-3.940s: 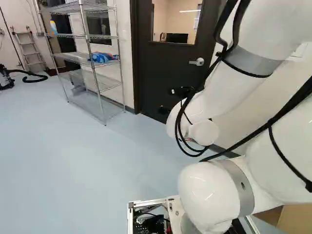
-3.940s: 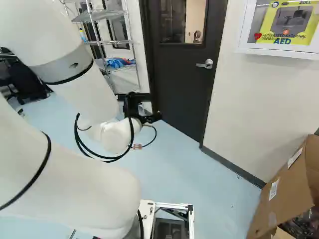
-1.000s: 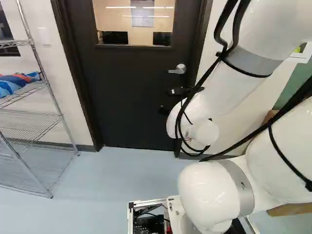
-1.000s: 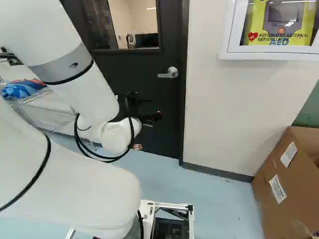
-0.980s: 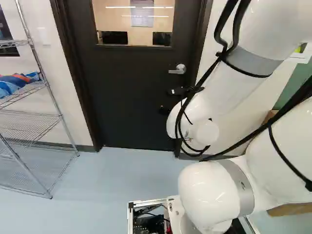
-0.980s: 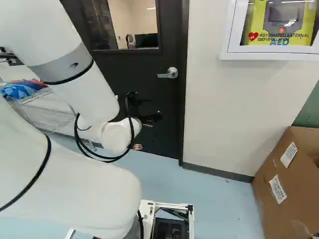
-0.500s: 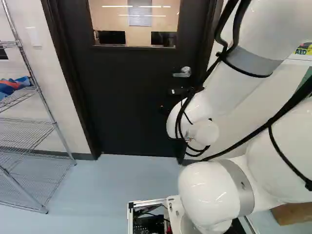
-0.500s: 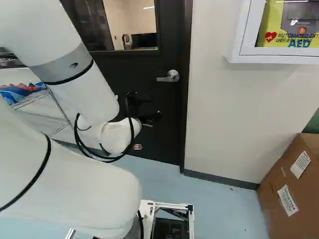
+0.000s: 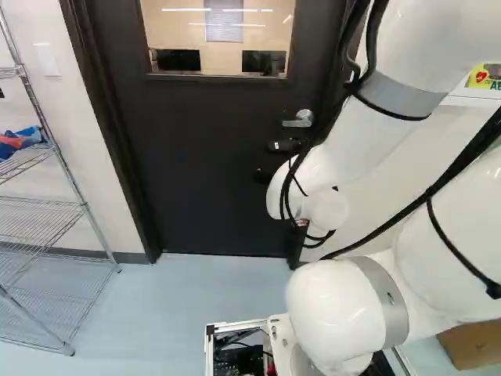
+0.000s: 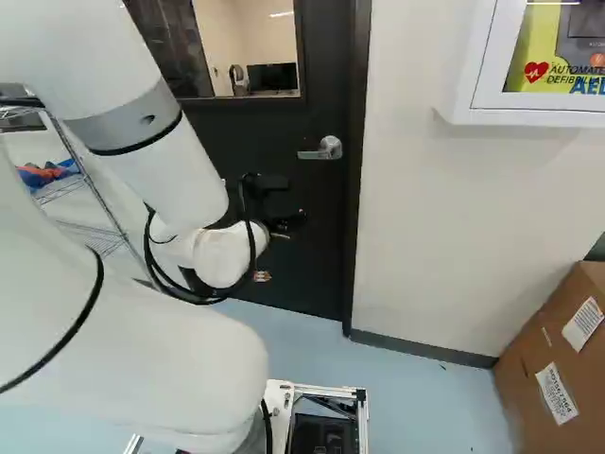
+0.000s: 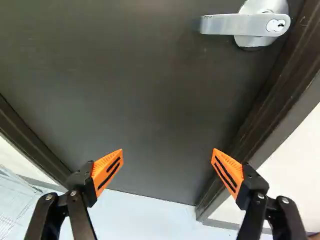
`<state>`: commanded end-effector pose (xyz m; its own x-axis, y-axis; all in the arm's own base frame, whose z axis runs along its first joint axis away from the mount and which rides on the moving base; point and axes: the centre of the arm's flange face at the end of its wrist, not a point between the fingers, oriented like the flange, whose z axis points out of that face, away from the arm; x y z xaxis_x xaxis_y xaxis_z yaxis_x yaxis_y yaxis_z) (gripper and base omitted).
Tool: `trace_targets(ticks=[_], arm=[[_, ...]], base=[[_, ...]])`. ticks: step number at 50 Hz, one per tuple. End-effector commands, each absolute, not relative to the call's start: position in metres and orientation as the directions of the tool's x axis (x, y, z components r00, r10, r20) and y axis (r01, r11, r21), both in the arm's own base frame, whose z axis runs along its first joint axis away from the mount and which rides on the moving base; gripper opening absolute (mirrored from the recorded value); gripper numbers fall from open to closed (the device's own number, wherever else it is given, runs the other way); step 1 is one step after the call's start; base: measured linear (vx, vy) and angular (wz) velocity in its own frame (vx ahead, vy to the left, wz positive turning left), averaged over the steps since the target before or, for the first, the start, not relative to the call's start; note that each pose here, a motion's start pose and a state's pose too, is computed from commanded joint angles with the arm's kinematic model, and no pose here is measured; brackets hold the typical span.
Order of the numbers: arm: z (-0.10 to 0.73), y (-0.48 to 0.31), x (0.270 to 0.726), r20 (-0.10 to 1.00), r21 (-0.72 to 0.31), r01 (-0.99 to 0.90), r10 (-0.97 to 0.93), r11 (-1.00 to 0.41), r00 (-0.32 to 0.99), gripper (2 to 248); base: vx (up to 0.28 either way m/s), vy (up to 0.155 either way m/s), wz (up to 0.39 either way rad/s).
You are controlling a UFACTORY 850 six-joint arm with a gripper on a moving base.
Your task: Open the door and move inside
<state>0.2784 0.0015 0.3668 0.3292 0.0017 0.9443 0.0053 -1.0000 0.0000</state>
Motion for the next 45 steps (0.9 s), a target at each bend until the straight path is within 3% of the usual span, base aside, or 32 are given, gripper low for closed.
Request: trace_targets(ticks=[45], arm=[[0.411, 0.002, 0.338, 0.972, 0.000, 0.005, 0.001, -1.000, 0.236, 247]], base=[[0.000, 0.000, 0.000]])
